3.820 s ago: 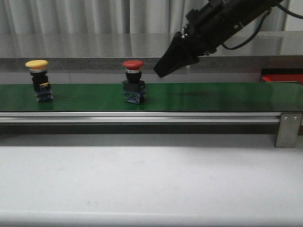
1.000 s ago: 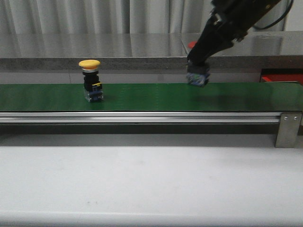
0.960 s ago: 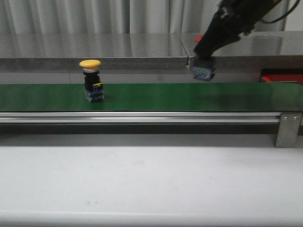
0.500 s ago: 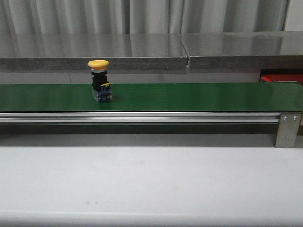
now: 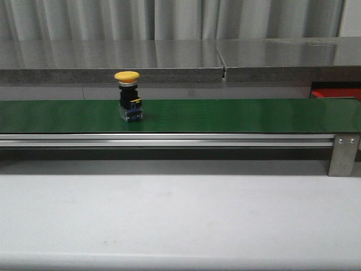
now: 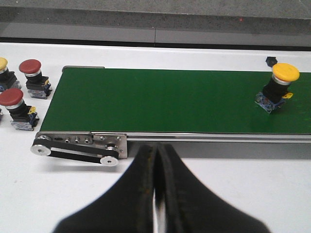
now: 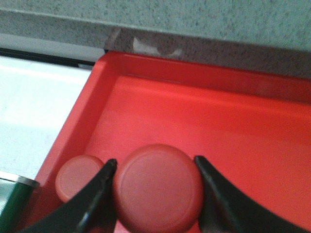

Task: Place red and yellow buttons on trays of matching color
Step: 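Lift the red button into the red tray and open the right gripper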

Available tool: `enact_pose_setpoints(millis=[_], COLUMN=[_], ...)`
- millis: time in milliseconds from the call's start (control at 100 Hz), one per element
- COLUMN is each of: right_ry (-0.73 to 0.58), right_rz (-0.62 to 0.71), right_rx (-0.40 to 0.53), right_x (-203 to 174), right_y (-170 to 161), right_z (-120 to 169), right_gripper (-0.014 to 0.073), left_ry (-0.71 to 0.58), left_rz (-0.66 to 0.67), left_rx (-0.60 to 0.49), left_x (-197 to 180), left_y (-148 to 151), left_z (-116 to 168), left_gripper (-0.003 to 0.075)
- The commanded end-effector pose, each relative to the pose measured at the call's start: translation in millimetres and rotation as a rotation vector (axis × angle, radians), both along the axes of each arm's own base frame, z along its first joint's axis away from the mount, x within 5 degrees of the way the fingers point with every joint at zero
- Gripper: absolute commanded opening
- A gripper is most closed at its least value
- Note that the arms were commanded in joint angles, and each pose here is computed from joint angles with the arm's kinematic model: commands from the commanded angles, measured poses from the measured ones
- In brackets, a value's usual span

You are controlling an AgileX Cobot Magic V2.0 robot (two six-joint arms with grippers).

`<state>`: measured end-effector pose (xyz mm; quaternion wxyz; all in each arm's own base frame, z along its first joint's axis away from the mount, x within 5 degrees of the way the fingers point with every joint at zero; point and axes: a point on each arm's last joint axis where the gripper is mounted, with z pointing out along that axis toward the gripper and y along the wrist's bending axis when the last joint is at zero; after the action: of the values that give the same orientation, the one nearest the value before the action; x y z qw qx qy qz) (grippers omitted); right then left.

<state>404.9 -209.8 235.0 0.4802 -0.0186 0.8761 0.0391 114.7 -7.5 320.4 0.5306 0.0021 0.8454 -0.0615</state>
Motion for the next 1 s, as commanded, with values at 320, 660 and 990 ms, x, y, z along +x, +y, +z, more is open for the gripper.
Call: enact_pose_setpoints(millis=[320, 660, 990], right_ry=[-0.013, -0.005, -0.086], right_rz=[-0.077, -0.055, -0.072], right_rx=[0.036, 0.060, 0.077], right_x=[10, 11, 7], right_y=[-12, -10, -6], right_z=[-18, -23, 8], right_gripper=[0.0036, 0.0328, 0.0624], left_ry=[-0.097, -0.097, -0.097], left_rz=[0.016, 0.016, 0.016], left_rx=[-0.019, -0.019, -0.019], left_x=[2, 2, 2], left_y=[0, 0, 0], left_z=[15, 15, 15], left_gripper=[-0.0020, -0.0020, -0.0020])
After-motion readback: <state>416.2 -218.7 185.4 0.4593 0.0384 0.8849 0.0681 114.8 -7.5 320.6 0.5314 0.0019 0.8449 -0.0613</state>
